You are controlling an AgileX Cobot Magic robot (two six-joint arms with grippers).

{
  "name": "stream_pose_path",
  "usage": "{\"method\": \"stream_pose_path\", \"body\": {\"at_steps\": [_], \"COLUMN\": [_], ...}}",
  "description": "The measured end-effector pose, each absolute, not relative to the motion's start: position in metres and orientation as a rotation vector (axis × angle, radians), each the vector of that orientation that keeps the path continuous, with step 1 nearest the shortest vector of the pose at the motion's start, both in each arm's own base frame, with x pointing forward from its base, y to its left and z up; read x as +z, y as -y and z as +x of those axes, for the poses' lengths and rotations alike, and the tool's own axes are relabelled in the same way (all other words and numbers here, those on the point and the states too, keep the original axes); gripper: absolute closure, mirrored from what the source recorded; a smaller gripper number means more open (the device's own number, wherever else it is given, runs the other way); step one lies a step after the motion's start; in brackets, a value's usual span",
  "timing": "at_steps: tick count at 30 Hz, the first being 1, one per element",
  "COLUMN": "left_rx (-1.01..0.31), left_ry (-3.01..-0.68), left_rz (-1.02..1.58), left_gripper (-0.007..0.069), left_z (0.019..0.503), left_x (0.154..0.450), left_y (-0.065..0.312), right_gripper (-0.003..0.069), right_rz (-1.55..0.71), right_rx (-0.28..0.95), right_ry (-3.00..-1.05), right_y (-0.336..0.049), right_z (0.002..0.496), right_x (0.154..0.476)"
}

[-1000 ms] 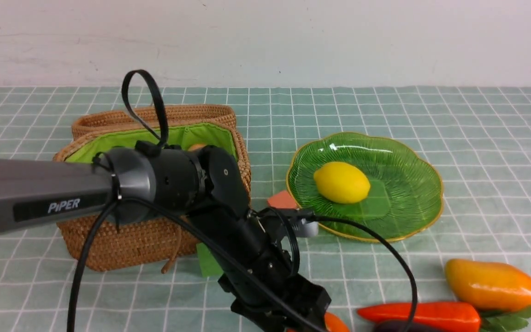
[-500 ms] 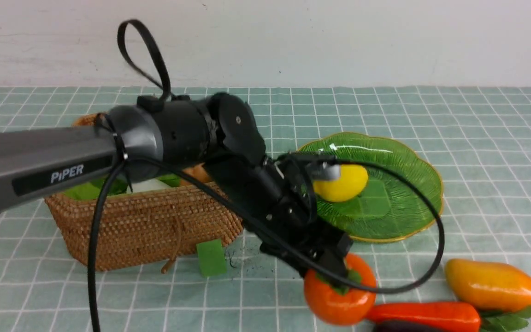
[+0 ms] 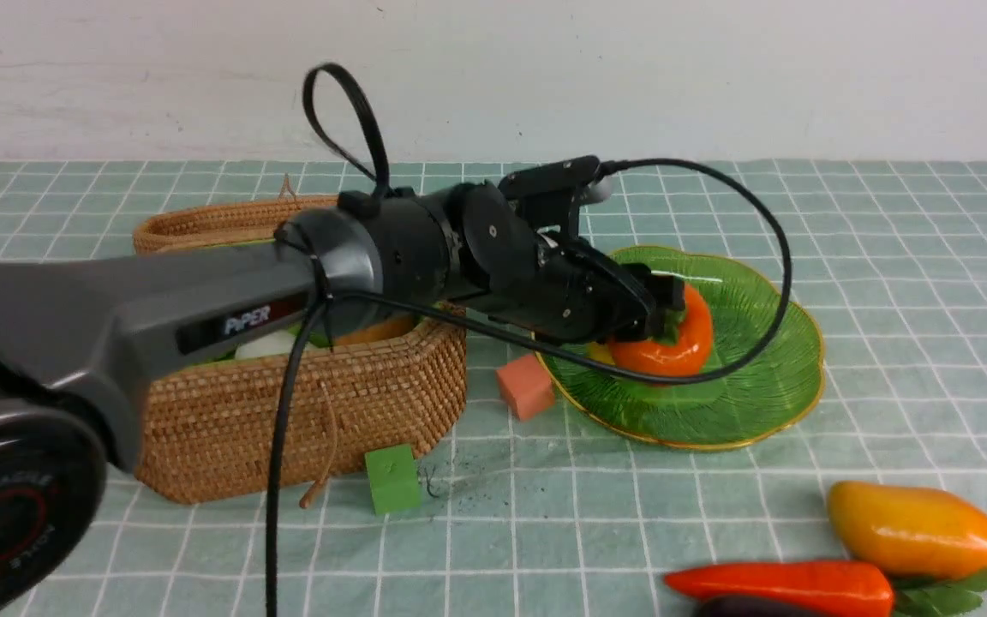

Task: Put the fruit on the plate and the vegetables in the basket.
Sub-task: Grab a tomato with your left arm and place it on the plate on the right.

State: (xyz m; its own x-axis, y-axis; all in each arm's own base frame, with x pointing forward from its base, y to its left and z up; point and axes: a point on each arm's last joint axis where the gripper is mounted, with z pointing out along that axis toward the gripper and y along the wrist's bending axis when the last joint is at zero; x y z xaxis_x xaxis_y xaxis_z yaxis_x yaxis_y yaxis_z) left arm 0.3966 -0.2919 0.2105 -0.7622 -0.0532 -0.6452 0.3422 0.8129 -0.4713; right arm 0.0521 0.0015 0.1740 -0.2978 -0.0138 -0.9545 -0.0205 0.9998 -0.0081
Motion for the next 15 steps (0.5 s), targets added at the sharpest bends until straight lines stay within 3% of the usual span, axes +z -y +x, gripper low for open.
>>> {"method": "stream_pose_path", "body": {"at_steps": [7,9,15], "left_rx": [-0.772,-0.774,-0.779], "left_ry": [-2.346,-2.349,-2.369], "left_rz": [0.181,0.180,0.189], "left_gripper": [0.0201,0.0127,0.0039], "left_z": [0.3984,0.3979,0.3961], "left_x": [0.2011,0.2010,0.2006], "left_y": [0.2928,0.2932,0.2933], "right_gripper": [0.0417,0.0417,0.0417], "right_rz": [-0.025,-0.025,-0.025], "right_rx": [0.007,0.007,0.007], "right_ry": [-1.873,-1.873,-1.873], "right_y": [-0.0015,-0.0015,-0.0015], "right_z": [0.0521,0.0521,0.0521], "right_x": [0.1740,0.1740,0.1740]}}
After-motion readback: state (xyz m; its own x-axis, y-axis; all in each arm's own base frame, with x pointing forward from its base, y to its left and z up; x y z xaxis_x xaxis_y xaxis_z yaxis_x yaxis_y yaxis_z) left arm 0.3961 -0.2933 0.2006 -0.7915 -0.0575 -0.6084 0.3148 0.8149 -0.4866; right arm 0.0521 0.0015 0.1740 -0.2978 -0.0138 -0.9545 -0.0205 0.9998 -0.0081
